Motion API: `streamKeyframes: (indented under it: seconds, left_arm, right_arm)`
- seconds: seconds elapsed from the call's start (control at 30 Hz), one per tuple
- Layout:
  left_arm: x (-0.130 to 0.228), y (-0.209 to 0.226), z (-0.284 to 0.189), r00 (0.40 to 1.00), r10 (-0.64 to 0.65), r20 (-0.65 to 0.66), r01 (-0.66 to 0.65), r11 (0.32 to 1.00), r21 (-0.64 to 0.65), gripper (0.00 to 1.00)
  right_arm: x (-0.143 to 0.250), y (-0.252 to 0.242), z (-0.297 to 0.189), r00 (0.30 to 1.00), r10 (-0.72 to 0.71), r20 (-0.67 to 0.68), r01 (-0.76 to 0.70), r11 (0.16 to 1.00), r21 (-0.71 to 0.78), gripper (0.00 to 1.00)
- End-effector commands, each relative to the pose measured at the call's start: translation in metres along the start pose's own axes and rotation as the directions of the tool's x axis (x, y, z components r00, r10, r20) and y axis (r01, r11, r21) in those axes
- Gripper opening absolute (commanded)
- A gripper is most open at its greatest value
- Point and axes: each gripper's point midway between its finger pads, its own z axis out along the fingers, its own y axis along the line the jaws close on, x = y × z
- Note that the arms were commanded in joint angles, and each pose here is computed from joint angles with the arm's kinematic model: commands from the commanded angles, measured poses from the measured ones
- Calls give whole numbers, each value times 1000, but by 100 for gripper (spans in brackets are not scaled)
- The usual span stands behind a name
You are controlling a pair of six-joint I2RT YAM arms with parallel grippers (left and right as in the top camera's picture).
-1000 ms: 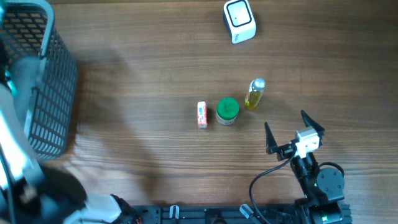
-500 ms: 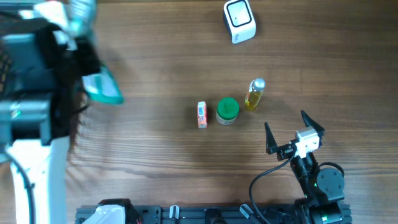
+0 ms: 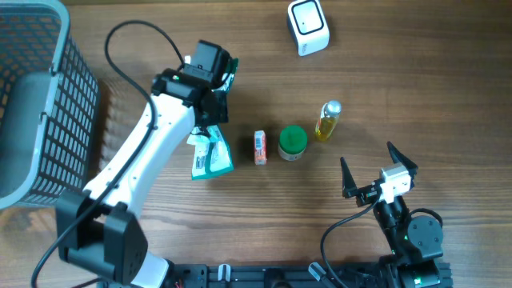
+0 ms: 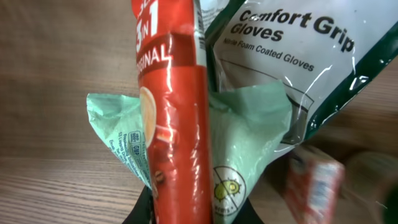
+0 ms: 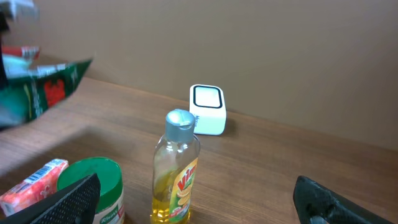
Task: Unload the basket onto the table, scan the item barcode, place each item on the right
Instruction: 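Carry the glove bag with Nescafe stick and lay it on the table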
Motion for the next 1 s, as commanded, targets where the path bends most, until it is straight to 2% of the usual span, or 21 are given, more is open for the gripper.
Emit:
streamKeyframes:
  seconds: [0.0, 0.13, 0.27, 0.5, 0.67, 0.8, 0.87, 0.93, 0.97]
  left_arm:
    - [5, 12, 27, 999, -39, 15, 40, 995, -88, 4]
    - [13, 21, 53, 999, -29, 29, 33, 988, -149, 4]
    - [23, 23, 70, 999, -28, 23, 31, 988, -151, 4]
    - [33, 23, 80, 1000, -22, 18, 25, 988, -152, 10]
    - [37, 23, 86, 1000, -15, 2, 16, 987, -159, 9]
    - [43, 16, 92, 1000, 7, -19, -10, 987, -160, 34]
    - [44, 15, 93, 1000, 11, -24, -14, 987, -161, 54]
    - [46, 13, 94, 999, 11, -33, -15, 989, -150, 64]
    - [47, 12, 94, 999, 10, -39, -16, 990, -143, 66]
  right_arm:
    - [-2, -1, 0, 1000, 0, 8, 0, 1000, 4, 100]
    - [-2, -1, 0, 1000, 0, 8, 0, 1000, 4, 100]
    - [-2, -1, 0, 1000, 0, 8, 0, 1000, 4, 100]
    - [-2, -1, 0, 1000, 0, 8, 0, 1000, 4, 100]
    - [-2, -1, 0, 1000, 0, 8, 0, 1000, 4, 100]
    - [-2, -1, 0, 1000, 0, 8, 0, 1000, 4, 100]
    - [-2, -1, 0, 1000, 0, 8, 0, 1000, 4, 100]
    - [-2, -1, 0, 1000, 0, 8, 0, 1000, 4, 100]
    - [-2, -1, 0, 1000, 0, 8, 0, 1000, 4, 100]
